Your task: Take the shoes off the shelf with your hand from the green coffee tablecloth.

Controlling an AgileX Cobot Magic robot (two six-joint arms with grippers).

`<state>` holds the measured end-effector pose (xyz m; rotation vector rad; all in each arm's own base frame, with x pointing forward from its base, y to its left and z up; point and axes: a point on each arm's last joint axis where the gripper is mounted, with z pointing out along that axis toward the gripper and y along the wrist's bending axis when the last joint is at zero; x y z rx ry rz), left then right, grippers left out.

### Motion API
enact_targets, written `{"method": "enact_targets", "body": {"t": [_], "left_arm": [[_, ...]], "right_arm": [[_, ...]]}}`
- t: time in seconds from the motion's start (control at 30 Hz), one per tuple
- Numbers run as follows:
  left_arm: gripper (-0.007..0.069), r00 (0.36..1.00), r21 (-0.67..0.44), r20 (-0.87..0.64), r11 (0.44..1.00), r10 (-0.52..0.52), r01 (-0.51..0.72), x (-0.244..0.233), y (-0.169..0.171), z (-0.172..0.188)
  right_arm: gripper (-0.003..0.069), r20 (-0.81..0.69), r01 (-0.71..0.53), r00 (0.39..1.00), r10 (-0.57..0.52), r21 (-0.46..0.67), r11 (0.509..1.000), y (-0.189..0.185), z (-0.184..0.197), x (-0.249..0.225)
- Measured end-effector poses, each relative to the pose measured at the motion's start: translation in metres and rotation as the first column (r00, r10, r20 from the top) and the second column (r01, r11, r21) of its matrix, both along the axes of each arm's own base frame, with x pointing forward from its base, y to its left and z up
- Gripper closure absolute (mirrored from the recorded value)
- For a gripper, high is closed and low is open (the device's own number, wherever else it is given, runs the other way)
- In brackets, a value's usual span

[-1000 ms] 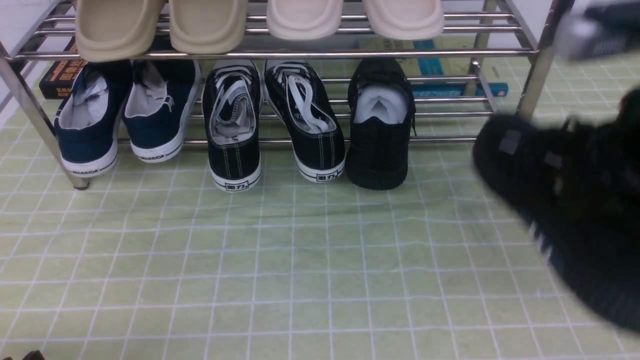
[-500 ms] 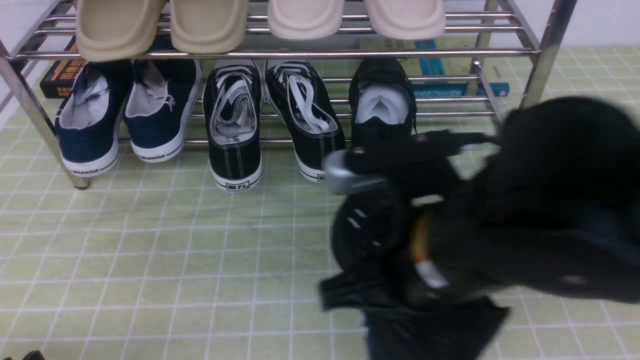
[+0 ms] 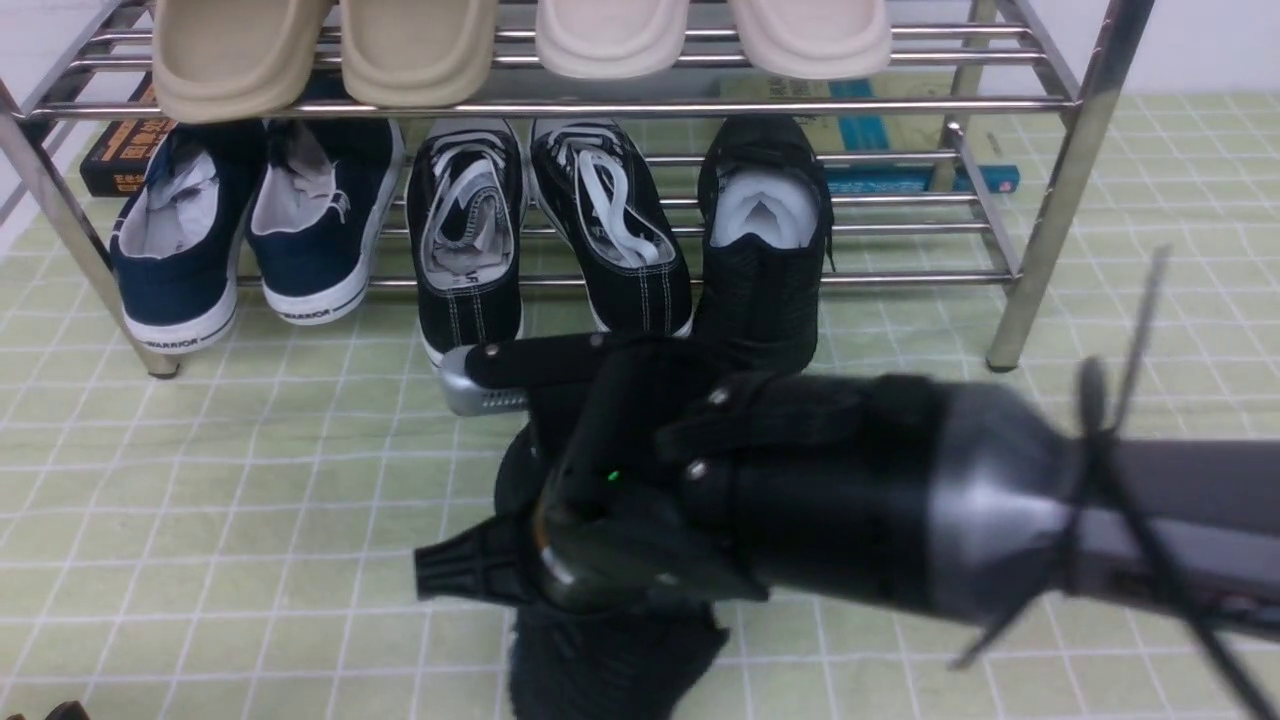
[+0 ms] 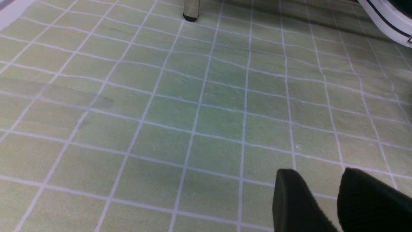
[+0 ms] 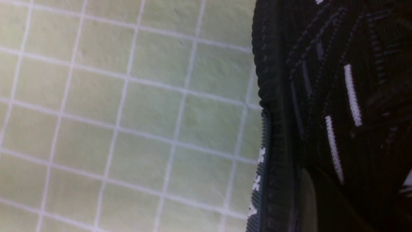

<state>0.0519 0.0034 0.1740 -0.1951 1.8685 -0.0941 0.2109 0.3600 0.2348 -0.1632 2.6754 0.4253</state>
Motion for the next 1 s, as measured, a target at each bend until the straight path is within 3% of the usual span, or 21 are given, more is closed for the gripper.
{"method": "enact_targets", "body": {"t": [0.2, 0.23, 0.27, 0.33, 0.43, 0.57, 0.63, 0.7, 0.83, 0.9, 0.93, 1.0], "left_arm": [[0.0384, 1.0, 0.0, 0.0, 1.0, 0.0, 0.0, 0.0, 0.0, 0.0], [0.0384, 1.0, 0.0, 0.0, 1.0, 0.0, 0.0, 0.0, 0.0, 0.0], [0.0384, 1.0, 0.0, 0.0, 1.0, 0.0, 0.0, 0.0, 0.0, 0.0], [0.0384, 1.0, 0.0, 0.0, 1.0, 0.0, 0.0, 0.0, 0.0, 0.0], [0.0384, 1.0, 0.0, 0.0, 1.0, 0.0, 0.0, 0.0, 0.0, 0.0], [0.0384, 1.0, 0.0, 0.0, 1.0, 0.0, 0.0, 0.0, 0.0, 0.0], [0.0384, 1.0, 0.0, 0.0, 1.0, 0.0, 0.0, 0.0, 0.0, 0.0], [0.0384, 1.0, 0.0, 0.0, 1.0, 0.0, 0.0, 0.0, 0.0, 0.0], [0.0384, 1.0, 0.0, 0.0, 1.0, 0.0, 0.0, 0.0, 0.0, 0.0], [0.0384, 1.0, 0.0, 0.001, 1.0, 0.0, 0.0, 0.0, 0.0, 0.0], [0.0384, 1.0, 0.0, 0.001, 1.0, 0.0, 0.0, 0.0, 0.0, 0.0], [0.0384, 1.0, 0.0, 0.001, 1.0, 0.0, 0.0, 0.0, 0.0, 0.0]], "right_arm": [[0.0394, -0.004, 0.019, 1.0, -0.018, 0.059, 0.998, 0.011, -0.013, 0.003], [0.0336, 0.003, 0.013, 1.0, -0.013, 0.075, 0.997, 0.013, -0.011, 0.003], [0.0336, 0.004, 0.011, 1.0, -0.012, 0.078, 0.997, 0.014, -0.011, 0.003], [0.0253, 0.008, 0.01, 1.0, -0.01, 0.095, 0.995, 0.014, -0.007, 0.002], [0.0179, 0.034, -0.035, 0.999, 0.032, 0.093, 0.995, 0.009, 0.014, 0.0], [0.0163, 0.085, -0.122, 0.989, 0.119, 0.026, 0.992, -0.011, 0.065, -0.009], [0.0171, 0.093, -0.15, 0.984, 0.151, -0.022, 0.988, -0.023, 0.081, -0.012], [0.0227, 0.097, -0.169, 0.98, 0.176, -0.08, 0.982, -0.046, 0.11, -0.013], [0.0463, 0.077, -0.111, 0.989, 0.124, -0.151, 0.982, -0.083, 0.134, 0.003], [0.0539, 0.071, -0.087, 0.992, 0.1, -0.168, 0.982, -0.093, 0.134, 0.012], [0.0631, 0.064, -0.061, 0.995, 0.073, -0.18, 0.982, -0.103, 0.133, 0.024], [0.0668, 0.06, -0.03, 0.997, 0.042, -0.187, 0.982, -0.111, 0.127, 0.041]]}}
